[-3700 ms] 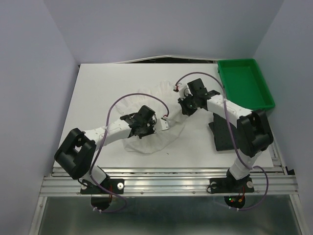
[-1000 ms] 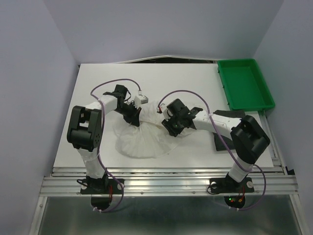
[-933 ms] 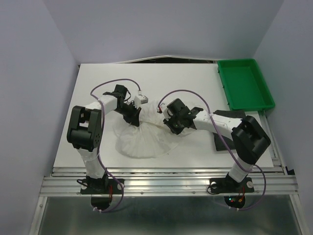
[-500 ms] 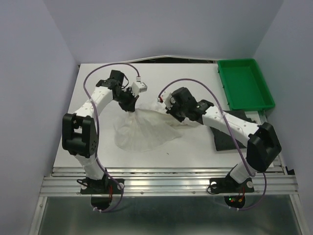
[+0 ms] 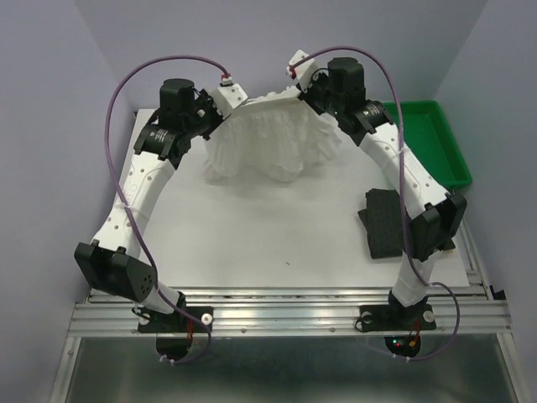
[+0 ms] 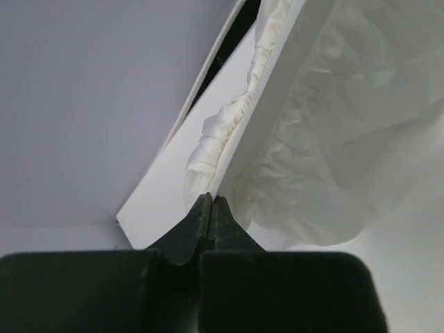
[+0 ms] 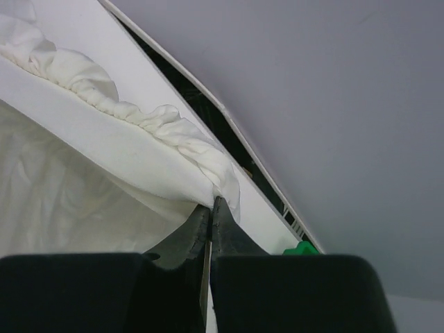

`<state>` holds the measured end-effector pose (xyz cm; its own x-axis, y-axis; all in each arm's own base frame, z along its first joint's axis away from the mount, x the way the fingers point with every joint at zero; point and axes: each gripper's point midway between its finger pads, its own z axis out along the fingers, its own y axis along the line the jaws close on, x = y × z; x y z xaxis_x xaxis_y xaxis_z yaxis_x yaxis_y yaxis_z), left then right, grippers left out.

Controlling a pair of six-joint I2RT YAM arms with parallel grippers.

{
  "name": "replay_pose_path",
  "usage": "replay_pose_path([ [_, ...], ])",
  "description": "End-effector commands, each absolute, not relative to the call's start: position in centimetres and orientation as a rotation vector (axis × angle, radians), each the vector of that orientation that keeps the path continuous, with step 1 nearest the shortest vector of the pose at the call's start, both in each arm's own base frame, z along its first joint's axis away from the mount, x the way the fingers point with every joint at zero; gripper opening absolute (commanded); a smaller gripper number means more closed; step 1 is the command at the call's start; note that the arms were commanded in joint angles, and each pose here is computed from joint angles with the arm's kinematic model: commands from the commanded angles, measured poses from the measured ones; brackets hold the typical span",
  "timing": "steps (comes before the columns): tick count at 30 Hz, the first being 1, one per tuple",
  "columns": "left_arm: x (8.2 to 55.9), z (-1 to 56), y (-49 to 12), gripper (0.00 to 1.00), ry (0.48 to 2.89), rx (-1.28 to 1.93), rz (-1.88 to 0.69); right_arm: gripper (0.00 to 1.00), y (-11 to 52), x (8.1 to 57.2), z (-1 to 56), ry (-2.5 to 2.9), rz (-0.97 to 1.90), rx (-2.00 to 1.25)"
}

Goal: Fold and stack the skirts

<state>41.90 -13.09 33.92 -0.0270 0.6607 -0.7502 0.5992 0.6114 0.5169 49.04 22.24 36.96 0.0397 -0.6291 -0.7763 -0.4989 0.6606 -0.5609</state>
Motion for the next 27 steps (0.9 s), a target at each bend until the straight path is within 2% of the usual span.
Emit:
replay_pose_path([
  [1, 43.9, 35.2, -9.9, 0.0, 1.733, 0.995, 0.275, 0.01, 18.7, 51.4, 36.8, 1.666, -0.259, -0.944],
  [3, 42.5, 34.0, -10.1, 0.0, 1.737, 1.054, 0.25, 0.01, 19.0, 49.7, 34.6, 1.736, -0.193, -1.008],
  [4, 40.9, 31.2, -10.3, 0.0, 1.792, 1.134, 0.207, 0.01, 18.7, 48.5, 34.8, 1.745, -0.177, -1.022],
  [6, 38.2, 29.9, -11.2, 0.0, 1.766, 1.249, 0.156, 0.01, 18.5, 46.0, 30.7, 1.852, -0.107, -1.101],
  [8, 34.6, 26.0, -11.9, 0.0, 1.802, 1.368, 0.079, 0.01, 18.1, 42.9, 29.1, 1.912, -0.031, -1.134],
  [9, 32.8, 22.5, -11.9, 0.0, 1.867, 1.427, 0.029, 0.01, 18.4, 40.9, 25.8, 1.985, 0.051, -1.189],
  [13, 27.1, 16.2, -14.1, 0.0, 1.921, 1.589, -0.165, 0.01, 18.7, 33.2, 17.9, 2.254, 0.361, -1.303],
  [17, 23.7, 11.6, -16.4, 0.0, 2.021, 1.666, -0.361, 0.01, 18.9, 27.8, 11.8, 2.556, 0.634, -1.338],
  [20, 23.0, 10.0, -17.5, 0.0, 2.072, 1.642, -0.458, 0.01, 18.9, 27.0, 10.2, 2.638, 0.667, -1.294],
  [25, 22.5, 8.9, -18.3, 0.0, 2.093, 1.635, -0.523, 0.01, 18.9, 26.3, 11.5, 2.616, 0.687, -1.283],
  [27, 22.2, 8.8, -18.5, 0.0, 2.097, 1.642, -0.554, 0.04, 18.6, 25.6, 12.0, 2.637, 0.705, -1.305],
])
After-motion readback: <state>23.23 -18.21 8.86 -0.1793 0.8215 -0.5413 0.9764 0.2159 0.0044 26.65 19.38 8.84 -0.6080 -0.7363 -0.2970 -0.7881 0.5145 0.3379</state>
